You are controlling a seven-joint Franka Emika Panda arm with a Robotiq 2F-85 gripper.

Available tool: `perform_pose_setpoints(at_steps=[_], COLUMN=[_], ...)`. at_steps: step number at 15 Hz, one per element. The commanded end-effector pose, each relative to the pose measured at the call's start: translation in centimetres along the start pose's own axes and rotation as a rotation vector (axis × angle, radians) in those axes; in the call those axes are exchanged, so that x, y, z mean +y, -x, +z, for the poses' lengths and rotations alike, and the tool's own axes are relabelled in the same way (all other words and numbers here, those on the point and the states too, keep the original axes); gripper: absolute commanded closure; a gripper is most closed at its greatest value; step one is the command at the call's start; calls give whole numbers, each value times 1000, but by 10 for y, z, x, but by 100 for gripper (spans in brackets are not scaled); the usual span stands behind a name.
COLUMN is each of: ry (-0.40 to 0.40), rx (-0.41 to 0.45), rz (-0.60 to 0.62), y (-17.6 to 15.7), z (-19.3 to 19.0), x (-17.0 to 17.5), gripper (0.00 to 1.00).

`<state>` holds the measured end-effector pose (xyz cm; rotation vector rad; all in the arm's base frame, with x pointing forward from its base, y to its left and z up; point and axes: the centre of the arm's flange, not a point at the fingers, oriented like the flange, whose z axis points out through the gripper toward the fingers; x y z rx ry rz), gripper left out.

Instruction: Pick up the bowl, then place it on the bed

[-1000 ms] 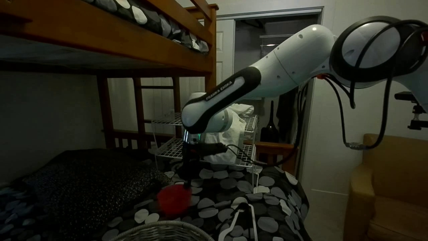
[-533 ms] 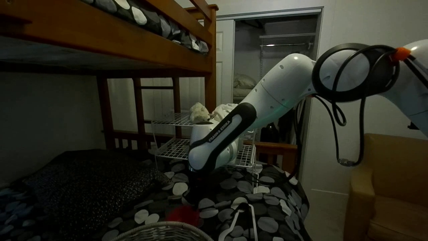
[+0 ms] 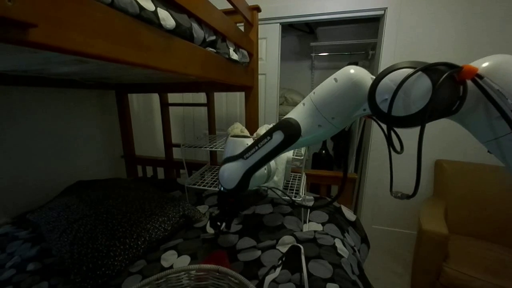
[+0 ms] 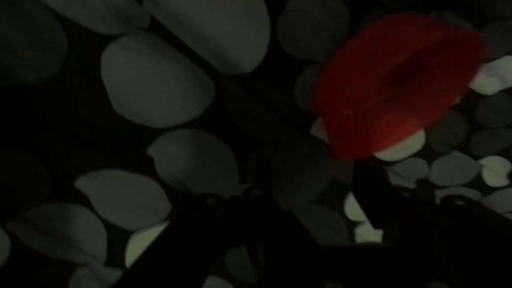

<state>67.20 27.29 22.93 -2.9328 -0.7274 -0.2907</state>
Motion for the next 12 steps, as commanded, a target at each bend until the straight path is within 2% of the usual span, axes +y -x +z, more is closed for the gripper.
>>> perform_pose_setpoints(at_steps=[1,3,5,8,10,11,12], ry=[-71,-95,-150,-238,-257,-250,-238], rx=[-27,-66,-132,-198,-186,-158,-174], rz=[-188,-292,-373,-504,-554,-570,-532], y=[-14,-5,13,40,50,52,25], z=[-90,-139,-170,-192,-197,-199,-196], x=[-43,-73,-98,-116,-125,-127,-130], gripper=[11,1,0,0,0,0,0])
